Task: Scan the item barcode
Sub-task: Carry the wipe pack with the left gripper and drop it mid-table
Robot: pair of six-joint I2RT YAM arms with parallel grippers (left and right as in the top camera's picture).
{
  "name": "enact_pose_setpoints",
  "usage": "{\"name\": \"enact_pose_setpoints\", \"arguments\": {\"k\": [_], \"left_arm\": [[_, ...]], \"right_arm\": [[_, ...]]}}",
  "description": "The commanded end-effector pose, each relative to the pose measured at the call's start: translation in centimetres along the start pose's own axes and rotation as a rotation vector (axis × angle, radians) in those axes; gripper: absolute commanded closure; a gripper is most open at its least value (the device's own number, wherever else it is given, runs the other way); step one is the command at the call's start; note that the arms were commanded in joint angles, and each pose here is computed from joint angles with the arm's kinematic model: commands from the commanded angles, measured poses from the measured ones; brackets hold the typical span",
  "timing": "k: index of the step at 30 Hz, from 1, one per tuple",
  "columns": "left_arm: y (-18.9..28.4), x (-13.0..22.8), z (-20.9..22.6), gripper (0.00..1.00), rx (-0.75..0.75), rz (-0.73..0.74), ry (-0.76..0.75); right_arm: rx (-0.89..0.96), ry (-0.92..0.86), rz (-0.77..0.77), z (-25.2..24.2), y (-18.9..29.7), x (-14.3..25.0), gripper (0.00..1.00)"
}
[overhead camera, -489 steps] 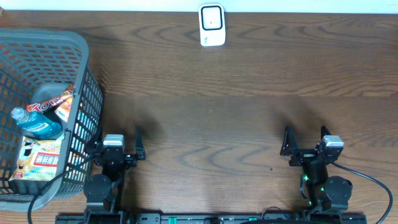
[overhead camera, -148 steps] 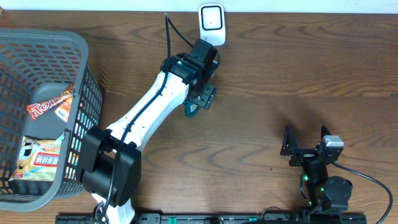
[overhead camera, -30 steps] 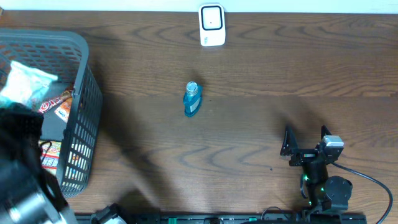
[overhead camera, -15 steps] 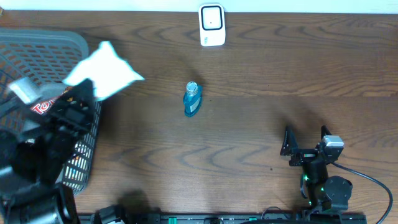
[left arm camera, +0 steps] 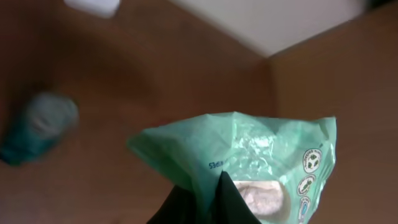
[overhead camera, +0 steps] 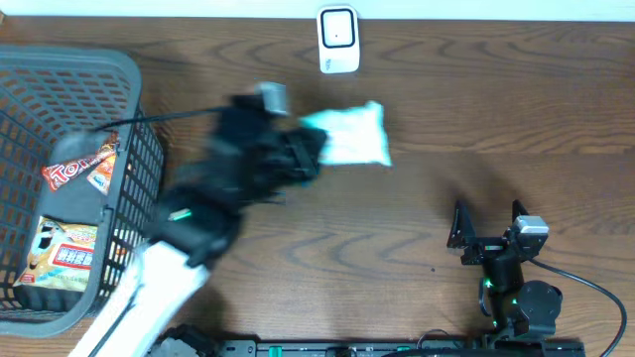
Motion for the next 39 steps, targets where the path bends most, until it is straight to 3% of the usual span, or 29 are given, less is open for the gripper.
{"name": "enact_pose_setpoints", "arguments": {"k": [1, 6, 14, 15, 19, 21, 23, 32, 39], "left_arm": [[-4.9, 2.8, 0.8, 0.93, -0.254, -0.030, 0.095], [-11.3, 7.1, 3.2, 0.93, -0.477, -0.008, 0.217], [-18.0, 12.0, 7.0, 0.92, -0.545, 0.156, 0.237], [-18.1, 12.1, 7.0, 0.84, -0.543, 0.167, 0.238], [-17.9, 11.9, 6.4, 0.55, -0.506, 0.195, 0.198], [-17.4, 11.0, 5.1, 0.36, -0.454, 0.198, 0.153], [-16.8, 10.3, 4.1, 0.30, -0.420, 0.187, 0.131], [-11.0, 6.6, -2.1, 0.28, -0.217, 0.064, -0.001], [-7.1, 4.2, -3.1, 0.27, -0.224, -0.061, -0.117]], "right_arm": [[0.000, -0.007, -0.001, 0.0, 0.0, 0.0, 0.01], [0.000, -0.007, -0.001, 0.0, 0.0, 0.0, 0.01], [0.000, -0.007, -0.001, 0.0, 0.0, 0.0, 0.01], [0.000, -0.007, -0.001, 0.0, 0.0, 0.0, 0.01], [0.000, -0.007, -0.001, 0.0, 0.0, 0.0, 0.01], [0.000, -0.007, -0.001, 0.0, 0.0, 0.0, 0.01], [0.000, -0.007, -0.001, 0.0, 0.0, 0.0, 0.01], [0.000, -0.007, -0.001, 0.0, 0.0, 0.0, 0.01], [0.000, -0.007, -0.001, 0.0, 0.0, 0.0, 0.01]]}}
Point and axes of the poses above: each gripper's point midway between its finger pads, its own y axis back along the fingers, its own z axis along the line the jaws close on, x = y × z, the point moved 9 cm from there along y, back along the fingers, and after that the axes turned 12 degrees about -y, right-handed, at the moved point
